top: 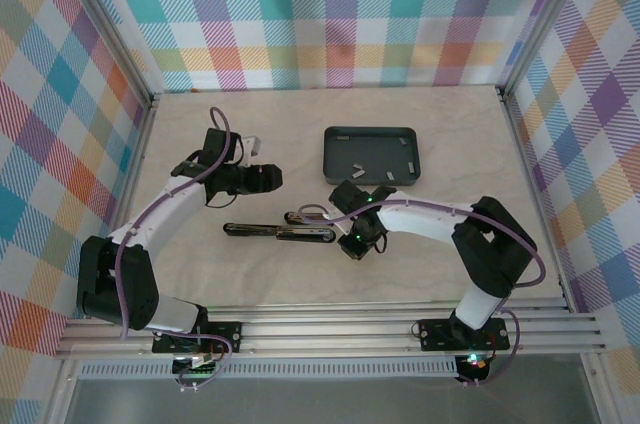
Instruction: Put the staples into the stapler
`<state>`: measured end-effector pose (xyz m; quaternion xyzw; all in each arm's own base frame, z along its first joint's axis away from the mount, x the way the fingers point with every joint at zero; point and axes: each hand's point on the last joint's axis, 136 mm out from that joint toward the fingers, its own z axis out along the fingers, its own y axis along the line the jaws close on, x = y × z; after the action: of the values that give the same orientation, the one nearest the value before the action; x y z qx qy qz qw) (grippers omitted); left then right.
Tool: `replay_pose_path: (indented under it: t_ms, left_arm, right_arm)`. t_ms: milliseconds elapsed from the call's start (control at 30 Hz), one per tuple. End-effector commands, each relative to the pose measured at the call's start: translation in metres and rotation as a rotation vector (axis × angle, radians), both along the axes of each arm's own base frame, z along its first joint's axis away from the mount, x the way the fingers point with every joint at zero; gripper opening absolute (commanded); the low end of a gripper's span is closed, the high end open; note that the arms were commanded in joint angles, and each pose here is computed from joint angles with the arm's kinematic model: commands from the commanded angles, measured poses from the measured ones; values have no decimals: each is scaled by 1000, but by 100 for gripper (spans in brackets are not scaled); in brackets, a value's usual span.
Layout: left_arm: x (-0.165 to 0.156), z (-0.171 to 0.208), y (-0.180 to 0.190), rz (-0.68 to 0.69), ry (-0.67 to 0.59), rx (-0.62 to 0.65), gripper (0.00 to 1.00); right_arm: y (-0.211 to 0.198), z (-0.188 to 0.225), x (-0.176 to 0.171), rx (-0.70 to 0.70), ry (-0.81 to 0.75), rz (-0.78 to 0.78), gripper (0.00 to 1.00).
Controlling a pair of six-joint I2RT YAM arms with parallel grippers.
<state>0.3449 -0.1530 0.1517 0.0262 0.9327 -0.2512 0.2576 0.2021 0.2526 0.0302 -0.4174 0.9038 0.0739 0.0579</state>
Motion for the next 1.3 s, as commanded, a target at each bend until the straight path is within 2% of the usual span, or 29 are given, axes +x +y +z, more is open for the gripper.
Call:
replay_pose_path:
  t_ms: [0, 300, 533, 600, 800, 1000, 1267]
  left_arm:
    - [1, 8, 3, 3, -40, -2, 71]
    - [1, 8, 3, 5, -44, 0, 71]
    - [0, 8, 4, 6, -46, 1, 71]
    - [0, 9, 3, 3, -43, -3, 71]
    - [-11, 19, -3, -43, 1, -26, 72]
    - [-25, 23, 2, -74, 26, 15, 73]
    - [-26, 12, 1, -79, 43, 8, 73]
  right_arm:
    - [2, 1, -3, -28, 18, -25, 19]
    - [8, -4, -6, -17, 57, -33, 21]
    - [12, 1, -8, -1, 75, -55, 37]
    - [12, 8, -7, -1, 72, -78, 39]
    - [0, 27, -15, -56, 136, -175, 39]
    - [-15, 22, -26, -134, 243, -313, 38]
    - [-13, 10, -12, -164, 223, -340, 38]
